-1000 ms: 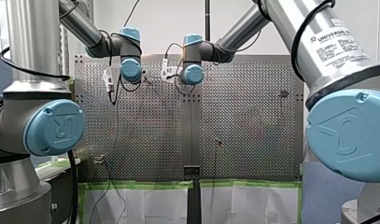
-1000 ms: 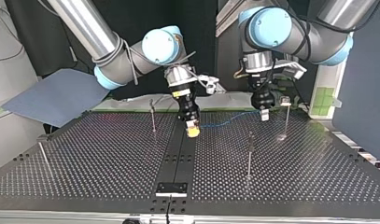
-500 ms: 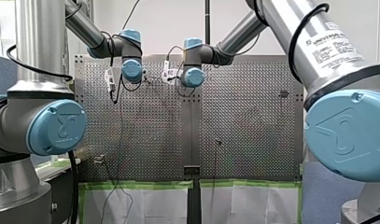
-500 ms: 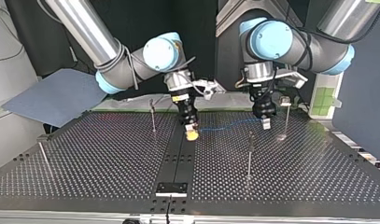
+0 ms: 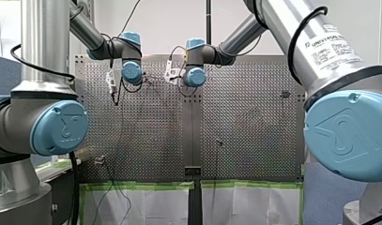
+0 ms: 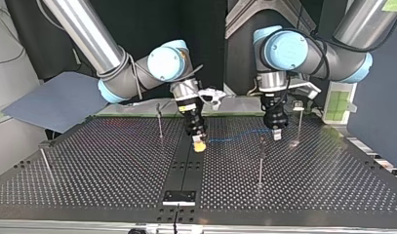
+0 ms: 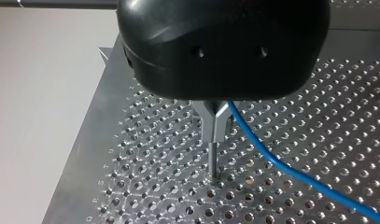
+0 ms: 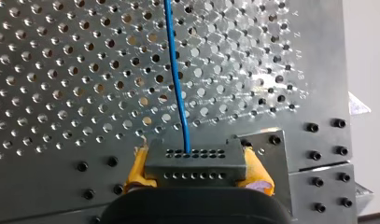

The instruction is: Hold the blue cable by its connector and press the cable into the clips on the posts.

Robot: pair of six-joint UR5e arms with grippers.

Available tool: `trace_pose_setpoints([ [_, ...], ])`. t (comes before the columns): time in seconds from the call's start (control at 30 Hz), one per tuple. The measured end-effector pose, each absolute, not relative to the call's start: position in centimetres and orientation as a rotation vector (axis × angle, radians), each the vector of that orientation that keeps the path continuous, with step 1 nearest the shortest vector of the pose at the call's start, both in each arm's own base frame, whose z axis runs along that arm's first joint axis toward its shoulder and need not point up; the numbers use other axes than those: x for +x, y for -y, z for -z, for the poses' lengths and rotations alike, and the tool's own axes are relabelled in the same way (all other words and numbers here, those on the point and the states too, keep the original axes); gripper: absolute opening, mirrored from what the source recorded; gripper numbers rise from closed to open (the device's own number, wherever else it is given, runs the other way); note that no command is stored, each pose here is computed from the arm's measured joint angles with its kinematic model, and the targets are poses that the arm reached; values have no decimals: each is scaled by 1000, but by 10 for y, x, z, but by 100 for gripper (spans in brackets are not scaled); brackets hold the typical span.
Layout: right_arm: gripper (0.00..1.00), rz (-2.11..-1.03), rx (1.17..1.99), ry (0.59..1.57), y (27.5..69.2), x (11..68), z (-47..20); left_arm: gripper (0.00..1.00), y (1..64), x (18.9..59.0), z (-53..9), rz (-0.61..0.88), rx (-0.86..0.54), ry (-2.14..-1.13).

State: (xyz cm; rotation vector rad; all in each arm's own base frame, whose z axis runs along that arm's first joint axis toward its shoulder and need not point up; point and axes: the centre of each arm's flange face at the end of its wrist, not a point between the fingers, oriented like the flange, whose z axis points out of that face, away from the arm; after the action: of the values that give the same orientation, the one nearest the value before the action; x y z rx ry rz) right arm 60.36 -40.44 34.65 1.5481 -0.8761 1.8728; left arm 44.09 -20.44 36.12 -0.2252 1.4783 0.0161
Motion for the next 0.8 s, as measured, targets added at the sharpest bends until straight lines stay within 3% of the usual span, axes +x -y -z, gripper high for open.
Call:
trace_pose_setpoints([
  [0.8,0,-1881,1551,868,414,615,-344,0,185,478,-358,3,-266,-1483],
])
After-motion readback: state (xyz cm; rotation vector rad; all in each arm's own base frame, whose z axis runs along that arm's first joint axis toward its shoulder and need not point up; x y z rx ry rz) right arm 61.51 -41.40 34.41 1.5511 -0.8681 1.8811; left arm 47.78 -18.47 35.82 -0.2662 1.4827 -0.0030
